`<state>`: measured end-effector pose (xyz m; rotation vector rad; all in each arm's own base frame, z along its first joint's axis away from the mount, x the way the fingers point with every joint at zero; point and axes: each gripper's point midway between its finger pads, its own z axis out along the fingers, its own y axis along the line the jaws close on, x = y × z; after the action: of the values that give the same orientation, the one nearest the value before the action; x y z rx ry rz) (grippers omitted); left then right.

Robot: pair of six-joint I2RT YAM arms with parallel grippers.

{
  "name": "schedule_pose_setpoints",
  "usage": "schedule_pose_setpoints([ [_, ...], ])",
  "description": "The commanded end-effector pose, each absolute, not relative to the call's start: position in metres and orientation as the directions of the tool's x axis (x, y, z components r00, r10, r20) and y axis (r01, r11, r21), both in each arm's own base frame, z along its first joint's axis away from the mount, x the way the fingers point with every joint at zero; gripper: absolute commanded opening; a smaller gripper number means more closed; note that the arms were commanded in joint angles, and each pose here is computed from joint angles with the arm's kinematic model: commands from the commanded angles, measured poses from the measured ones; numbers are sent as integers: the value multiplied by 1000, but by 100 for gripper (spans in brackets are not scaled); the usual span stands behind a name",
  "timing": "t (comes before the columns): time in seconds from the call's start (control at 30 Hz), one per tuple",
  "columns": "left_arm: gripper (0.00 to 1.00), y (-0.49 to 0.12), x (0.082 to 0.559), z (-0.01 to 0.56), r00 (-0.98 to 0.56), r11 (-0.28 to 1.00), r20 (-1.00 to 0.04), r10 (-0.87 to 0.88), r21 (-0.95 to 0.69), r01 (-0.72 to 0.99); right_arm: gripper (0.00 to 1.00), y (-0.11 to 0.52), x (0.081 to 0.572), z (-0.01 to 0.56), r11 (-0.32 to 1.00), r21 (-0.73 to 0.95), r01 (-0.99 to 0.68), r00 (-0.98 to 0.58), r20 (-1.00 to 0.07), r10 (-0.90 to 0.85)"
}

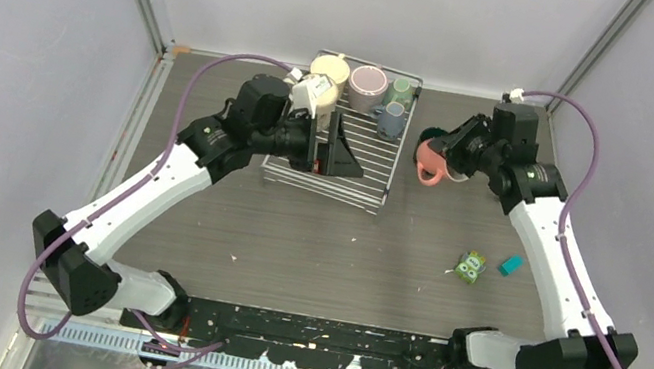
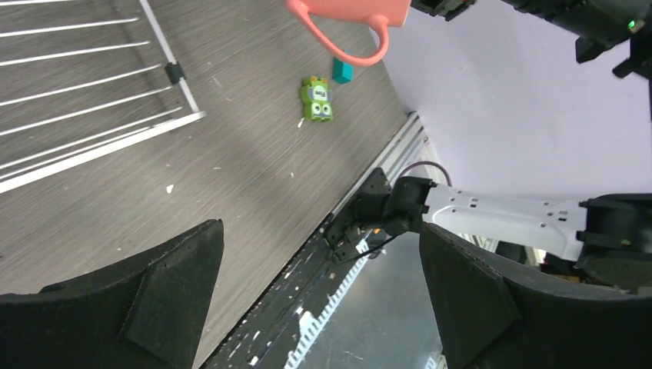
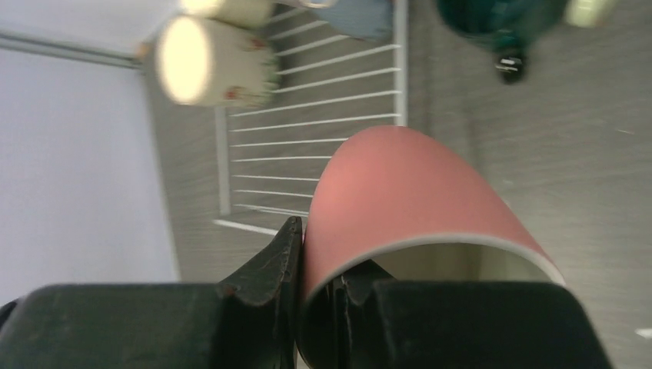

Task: Unload the cups from the dish rack
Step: Place the cup at the corner of the board.

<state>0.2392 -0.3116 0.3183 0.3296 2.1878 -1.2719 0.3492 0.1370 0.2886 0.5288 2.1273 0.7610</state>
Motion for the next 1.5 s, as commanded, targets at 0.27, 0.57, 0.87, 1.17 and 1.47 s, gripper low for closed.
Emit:
schedule_pose_setpoints([
  [0.27, 100, -291, 222, 324, -733, 544, -680, 4, -613, 572, 1, 59, 371, 221, 918, 278, 283, -712, -580, 395],
  [0.57, 100, -289, 218, 326, -718, 531, -695, 31, -597, 601, 1, 16, 405, 179, 914, 203, 351, -745, -530, 404],
  [0.87, 100, -288, 218, 324, -712, 536, -701, 49, -583, 611, 1, -10, 439, 156, 911, 133, 390, -767, -501, 401],
  [1.17, 100, -288, 218, 324, -710, 538, -702, 56, -578, 613, 1, -23, 457, 136, 903, 83, 421, -784, -468, 408],
  [1.47, 100, -290, 220, 322, -715, 539, -697, 60, -580, 611, 1, -35, 466, 123, 894, 44, 446, -783, -464, 414],
])
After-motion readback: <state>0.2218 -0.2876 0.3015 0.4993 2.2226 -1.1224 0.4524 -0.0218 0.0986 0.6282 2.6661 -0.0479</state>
